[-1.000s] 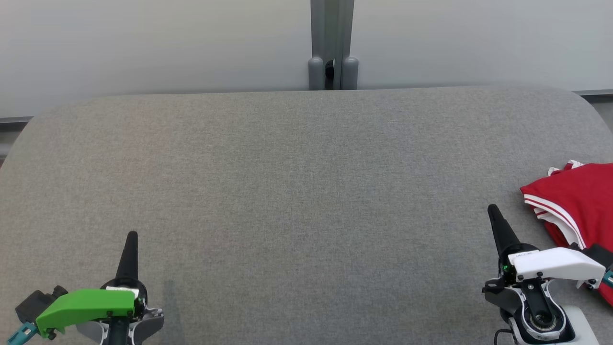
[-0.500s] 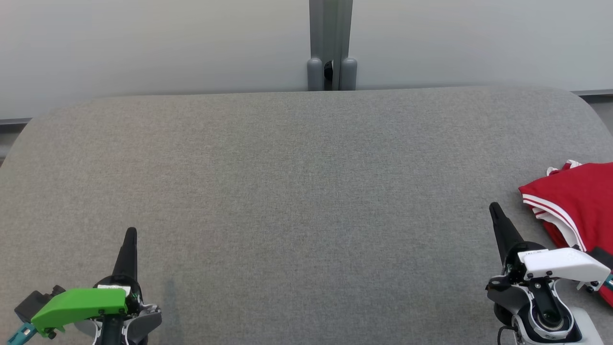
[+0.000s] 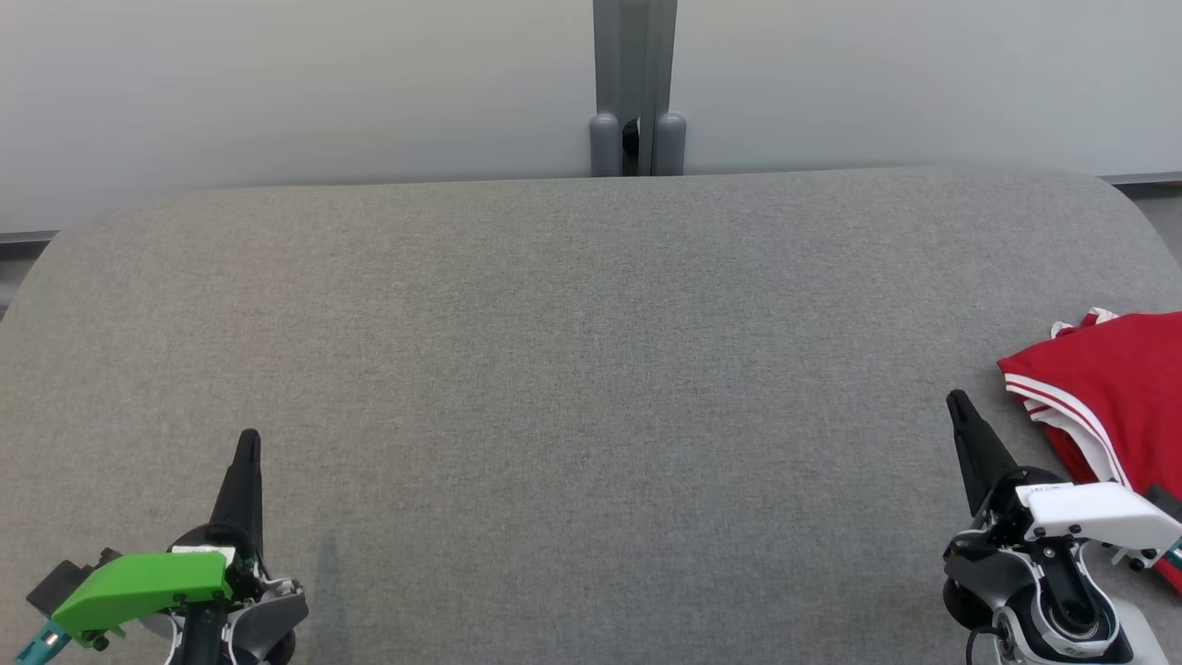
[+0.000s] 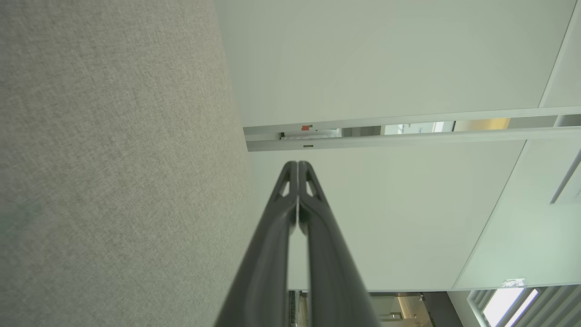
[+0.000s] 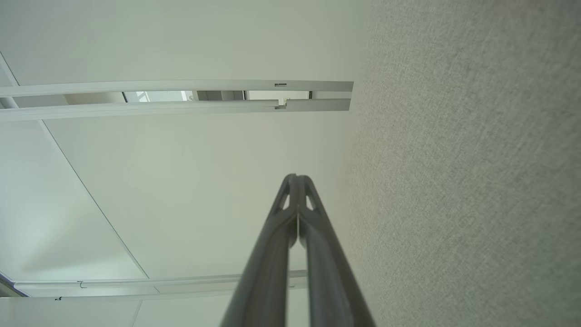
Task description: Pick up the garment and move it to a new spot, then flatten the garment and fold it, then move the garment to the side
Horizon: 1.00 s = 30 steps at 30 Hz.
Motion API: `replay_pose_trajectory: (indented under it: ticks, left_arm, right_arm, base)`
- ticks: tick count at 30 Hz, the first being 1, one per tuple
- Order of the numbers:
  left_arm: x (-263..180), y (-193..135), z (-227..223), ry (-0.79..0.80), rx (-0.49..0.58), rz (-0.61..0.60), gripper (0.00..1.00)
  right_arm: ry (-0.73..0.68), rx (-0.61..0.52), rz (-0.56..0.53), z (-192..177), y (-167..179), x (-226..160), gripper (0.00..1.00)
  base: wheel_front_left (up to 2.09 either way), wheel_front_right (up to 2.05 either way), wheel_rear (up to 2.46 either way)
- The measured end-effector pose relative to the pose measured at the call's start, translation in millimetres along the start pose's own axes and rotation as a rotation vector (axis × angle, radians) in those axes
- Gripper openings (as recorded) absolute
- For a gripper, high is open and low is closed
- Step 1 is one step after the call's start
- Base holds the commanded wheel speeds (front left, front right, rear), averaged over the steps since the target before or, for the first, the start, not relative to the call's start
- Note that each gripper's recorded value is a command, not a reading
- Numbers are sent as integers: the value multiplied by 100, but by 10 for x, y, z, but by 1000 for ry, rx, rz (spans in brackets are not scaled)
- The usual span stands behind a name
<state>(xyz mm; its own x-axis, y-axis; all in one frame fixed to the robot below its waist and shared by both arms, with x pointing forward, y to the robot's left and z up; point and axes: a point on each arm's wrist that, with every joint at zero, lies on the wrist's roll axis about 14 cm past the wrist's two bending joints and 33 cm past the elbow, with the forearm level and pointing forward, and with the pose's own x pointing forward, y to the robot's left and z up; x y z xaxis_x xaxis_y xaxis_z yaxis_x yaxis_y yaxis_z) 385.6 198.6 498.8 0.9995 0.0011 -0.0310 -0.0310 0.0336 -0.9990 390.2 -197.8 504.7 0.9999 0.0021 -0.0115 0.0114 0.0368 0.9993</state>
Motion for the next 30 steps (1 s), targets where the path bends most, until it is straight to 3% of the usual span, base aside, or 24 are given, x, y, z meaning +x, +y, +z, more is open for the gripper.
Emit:
replay_pose_trajectory:
  ticks: [30]
  left_arm:
    - [16, -45, 4, 2, -41, -18, 0]
  right_arm:
    - [-1, 40, 9, 15, 21, -6, 0]
  base:
    - [0, 0, 0]
